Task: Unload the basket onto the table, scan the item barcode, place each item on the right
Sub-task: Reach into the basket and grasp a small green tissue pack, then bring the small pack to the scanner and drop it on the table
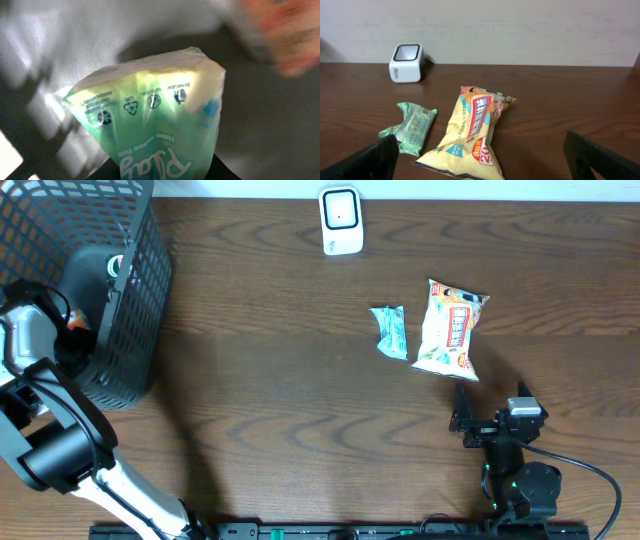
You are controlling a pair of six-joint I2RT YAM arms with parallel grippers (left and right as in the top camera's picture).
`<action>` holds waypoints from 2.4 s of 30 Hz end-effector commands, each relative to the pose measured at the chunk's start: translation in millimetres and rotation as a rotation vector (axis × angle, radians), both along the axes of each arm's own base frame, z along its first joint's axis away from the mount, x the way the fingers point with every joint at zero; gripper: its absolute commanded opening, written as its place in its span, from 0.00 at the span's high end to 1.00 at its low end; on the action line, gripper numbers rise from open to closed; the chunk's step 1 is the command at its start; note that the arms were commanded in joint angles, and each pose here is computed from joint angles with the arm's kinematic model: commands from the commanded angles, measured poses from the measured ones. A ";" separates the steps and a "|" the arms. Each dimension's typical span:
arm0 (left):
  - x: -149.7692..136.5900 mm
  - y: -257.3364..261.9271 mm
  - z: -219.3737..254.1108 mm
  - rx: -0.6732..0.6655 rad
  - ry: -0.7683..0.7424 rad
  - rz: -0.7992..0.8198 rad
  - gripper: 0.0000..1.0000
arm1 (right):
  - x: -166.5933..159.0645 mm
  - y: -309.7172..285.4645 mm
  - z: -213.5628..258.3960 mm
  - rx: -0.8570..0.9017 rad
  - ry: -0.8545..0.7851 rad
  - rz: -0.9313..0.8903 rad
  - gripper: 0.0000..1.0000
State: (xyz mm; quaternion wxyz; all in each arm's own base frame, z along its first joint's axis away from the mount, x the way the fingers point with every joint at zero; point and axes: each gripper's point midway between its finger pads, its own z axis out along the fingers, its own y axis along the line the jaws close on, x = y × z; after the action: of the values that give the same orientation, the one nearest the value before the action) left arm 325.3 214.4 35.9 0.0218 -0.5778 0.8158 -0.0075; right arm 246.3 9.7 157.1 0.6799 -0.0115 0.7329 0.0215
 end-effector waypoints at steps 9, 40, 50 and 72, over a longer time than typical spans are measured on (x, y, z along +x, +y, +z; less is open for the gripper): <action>29.5 18.2 224.9 0.351 -0.552 0.008 0.69 | -0.3 1.3 -0.1 -0.008 -0.002 0.004 0.01; 61.4 -445.9 174.7 0.133 -0.623 -1.372 0.69 | -0.3 1.3 -0.1 -0.008 -0.002 0.004 0.01; 50.5 -490.0 41.2 0.066 -0.329 -1.499 0.59 | -0.3 1.3 -0.1 -0.008 -0.002 0.004 0.01; 96.7 -466.7 193.7 0.186 -0.702 -1.426 0.22 | -0.3 1.3 -0.1 -0.008 -0.002 0.004 0.01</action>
State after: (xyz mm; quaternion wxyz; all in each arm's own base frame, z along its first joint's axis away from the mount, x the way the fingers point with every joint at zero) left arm 397.1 -273.5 117.9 0.1904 0.1345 0.9667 -0.1052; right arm 246.3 9.6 157.1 0.6799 -0.0114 0.7329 0.0214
